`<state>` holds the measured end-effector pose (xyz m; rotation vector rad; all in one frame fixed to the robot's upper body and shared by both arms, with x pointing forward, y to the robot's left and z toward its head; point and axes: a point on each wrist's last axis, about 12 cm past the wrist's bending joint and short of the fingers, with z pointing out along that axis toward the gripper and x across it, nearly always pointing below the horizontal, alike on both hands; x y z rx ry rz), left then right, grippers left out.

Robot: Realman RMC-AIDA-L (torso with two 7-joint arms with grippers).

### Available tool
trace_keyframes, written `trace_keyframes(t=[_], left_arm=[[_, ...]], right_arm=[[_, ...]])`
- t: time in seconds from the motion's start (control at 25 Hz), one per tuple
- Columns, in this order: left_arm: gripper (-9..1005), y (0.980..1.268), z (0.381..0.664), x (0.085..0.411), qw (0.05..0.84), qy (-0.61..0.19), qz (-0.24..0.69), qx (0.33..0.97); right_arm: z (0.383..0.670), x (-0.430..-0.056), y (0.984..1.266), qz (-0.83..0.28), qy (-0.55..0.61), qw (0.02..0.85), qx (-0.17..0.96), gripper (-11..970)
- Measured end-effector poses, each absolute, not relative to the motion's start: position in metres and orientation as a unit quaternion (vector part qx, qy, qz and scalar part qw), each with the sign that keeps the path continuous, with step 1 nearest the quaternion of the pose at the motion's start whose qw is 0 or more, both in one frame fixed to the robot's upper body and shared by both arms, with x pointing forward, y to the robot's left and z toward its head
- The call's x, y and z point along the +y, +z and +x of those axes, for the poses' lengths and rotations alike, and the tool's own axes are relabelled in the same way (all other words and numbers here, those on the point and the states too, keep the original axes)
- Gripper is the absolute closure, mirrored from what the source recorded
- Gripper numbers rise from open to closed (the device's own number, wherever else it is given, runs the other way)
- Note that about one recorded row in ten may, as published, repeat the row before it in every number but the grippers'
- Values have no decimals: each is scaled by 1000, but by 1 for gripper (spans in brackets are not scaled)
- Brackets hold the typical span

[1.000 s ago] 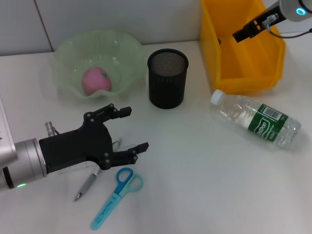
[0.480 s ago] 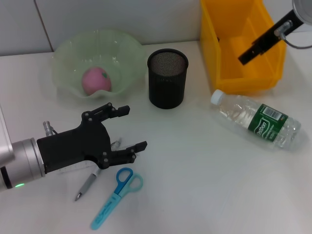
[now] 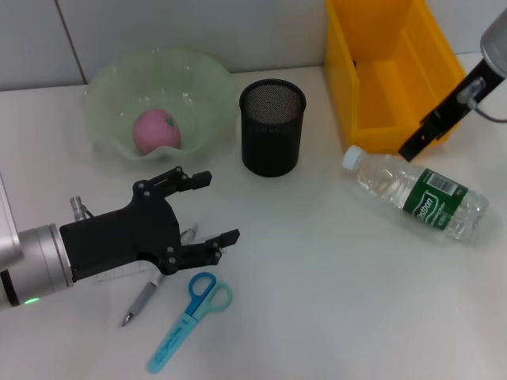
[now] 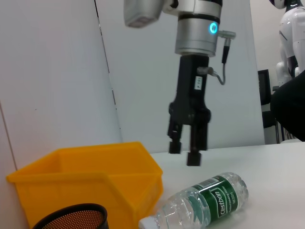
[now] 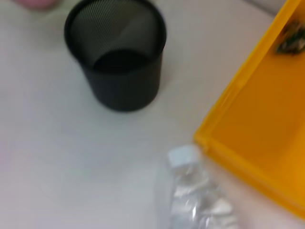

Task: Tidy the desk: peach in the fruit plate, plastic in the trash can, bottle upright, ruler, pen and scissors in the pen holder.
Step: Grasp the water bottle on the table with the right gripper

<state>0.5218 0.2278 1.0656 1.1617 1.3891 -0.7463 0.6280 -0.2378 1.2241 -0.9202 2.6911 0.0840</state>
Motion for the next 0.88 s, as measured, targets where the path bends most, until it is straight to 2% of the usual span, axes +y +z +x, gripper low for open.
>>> trace_keyframes(t=[0.28,0.88], left_arm=[[134,1065,521,228,557,-316,492,589],[134,1066,522,229,559,-314,492,588]], right_arm=[[626,-237,1208,-354,24,94,930,170],[633,-243,1197,-351,10,91,932,170]])
